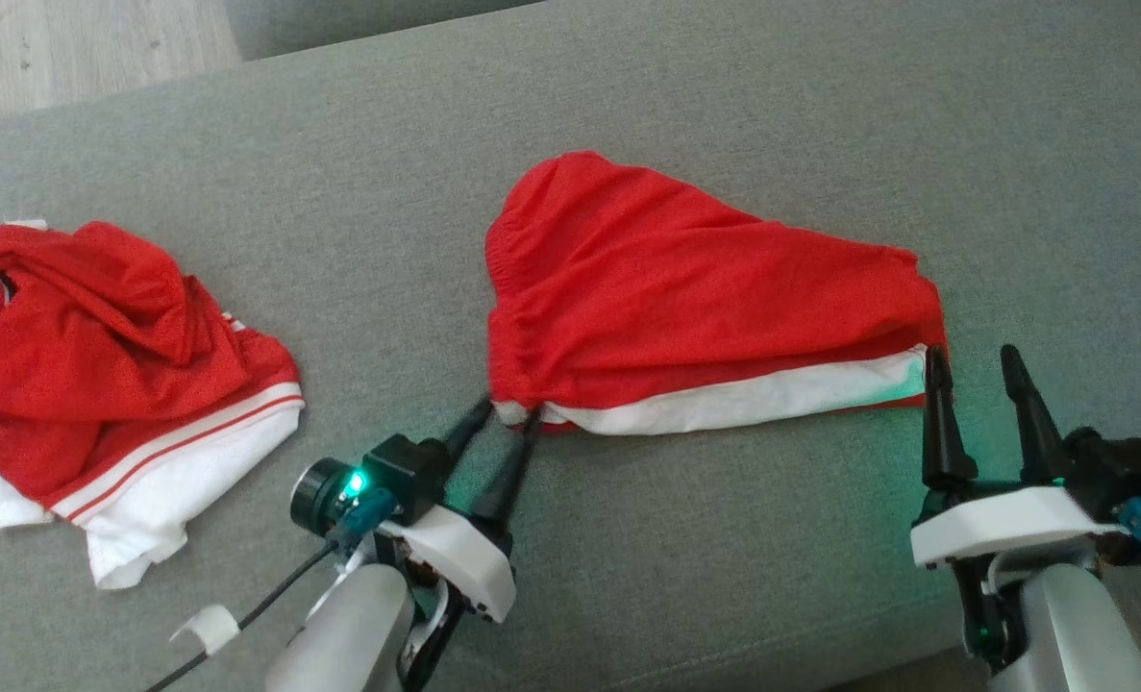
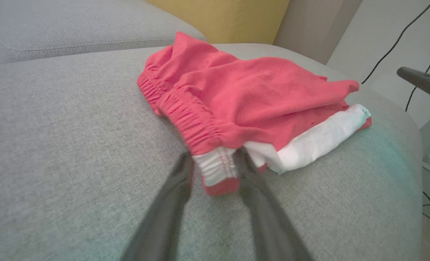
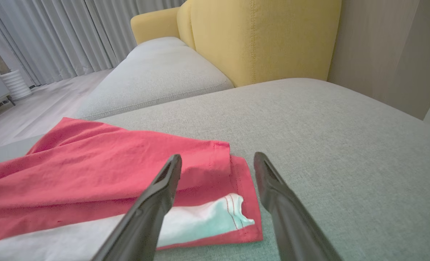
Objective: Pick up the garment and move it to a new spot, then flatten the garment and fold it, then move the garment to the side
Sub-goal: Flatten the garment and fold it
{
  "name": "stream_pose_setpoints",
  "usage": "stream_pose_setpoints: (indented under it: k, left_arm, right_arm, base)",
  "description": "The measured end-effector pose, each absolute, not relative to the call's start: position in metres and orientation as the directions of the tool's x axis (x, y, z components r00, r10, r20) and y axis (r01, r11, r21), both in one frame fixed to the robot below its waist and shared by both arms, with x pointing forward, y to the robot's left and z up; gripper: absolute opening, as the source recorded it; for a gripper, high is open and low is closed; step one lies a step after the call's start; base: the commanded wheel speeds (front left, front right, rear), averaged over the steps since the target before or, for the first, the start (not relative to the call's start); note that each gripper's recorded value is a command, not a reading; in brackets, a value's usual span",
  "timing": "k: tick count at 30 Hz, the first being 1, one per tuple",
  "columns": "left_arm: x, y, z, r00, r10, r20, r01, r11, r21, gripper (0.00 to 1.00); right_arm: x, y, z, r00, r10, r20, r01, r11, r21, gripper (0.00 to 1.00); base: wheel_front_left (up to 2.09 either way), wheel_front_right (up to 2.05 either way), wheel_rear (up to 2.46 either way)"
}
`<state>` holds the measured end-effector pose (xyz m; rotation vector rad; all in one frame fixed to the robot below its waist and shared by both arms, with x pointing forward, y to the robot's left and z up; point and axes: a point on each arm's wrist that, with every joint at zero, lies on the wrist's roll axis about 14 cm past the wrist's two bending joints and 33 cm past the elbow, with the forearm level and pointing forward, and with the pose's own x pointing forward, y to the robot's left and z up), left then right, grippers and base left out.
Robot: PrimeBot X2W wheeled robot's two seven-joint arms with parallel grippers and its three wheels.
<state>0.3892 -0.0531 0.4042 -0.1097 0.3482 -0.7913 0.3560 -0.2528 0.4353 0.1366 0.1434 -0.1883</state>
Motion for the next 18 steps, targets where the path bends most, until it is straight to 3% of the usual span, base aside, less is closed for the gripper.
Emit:
stream_pose_setpoints:
  k: [1,2,7,18]
  left_arm:
    - [0.389,-0.054,0.404,0.647,-0.715,-0.266,0.679,0.698,-0.227,0.14]
    - [0.388,-0.054,0.403,0.644,-0.717,-0.267,0.679,0.697,-0.233,0.0]
    - [0.386,-0.055,0.407,0.645,-0.725,-0.243,0.687,0.689,-0.232,0.0]
    - [0.39,-0.048,0.413,0.652,-0.726,-0.218,0.695,0.688,-0.211,0.0]
  right_arm:
    - [0.355,-0.253,0.433,0.971,-0.177,-0.162,0.197,0.973,0.121,1.0]
    - [0.354,-0.253,0.43,0.969,-0.178,-0.172,0.2,0.972,0.12,1.0]
    - [0.346,-0.266,0.408,0.945,-0.213,-0.249,0.242,0.966,0.089,1.0]
    - [0.361,-0.26,0.386,0.918,-0.181,-0.352,0.219,0.973,0.07,1.0]
  base:
    - [0.0,0.0,0.0]
    - [0.0,0.0,0.0]
    - [0.0,0.0,0.0]
    - [0.0,0.0,0.0]
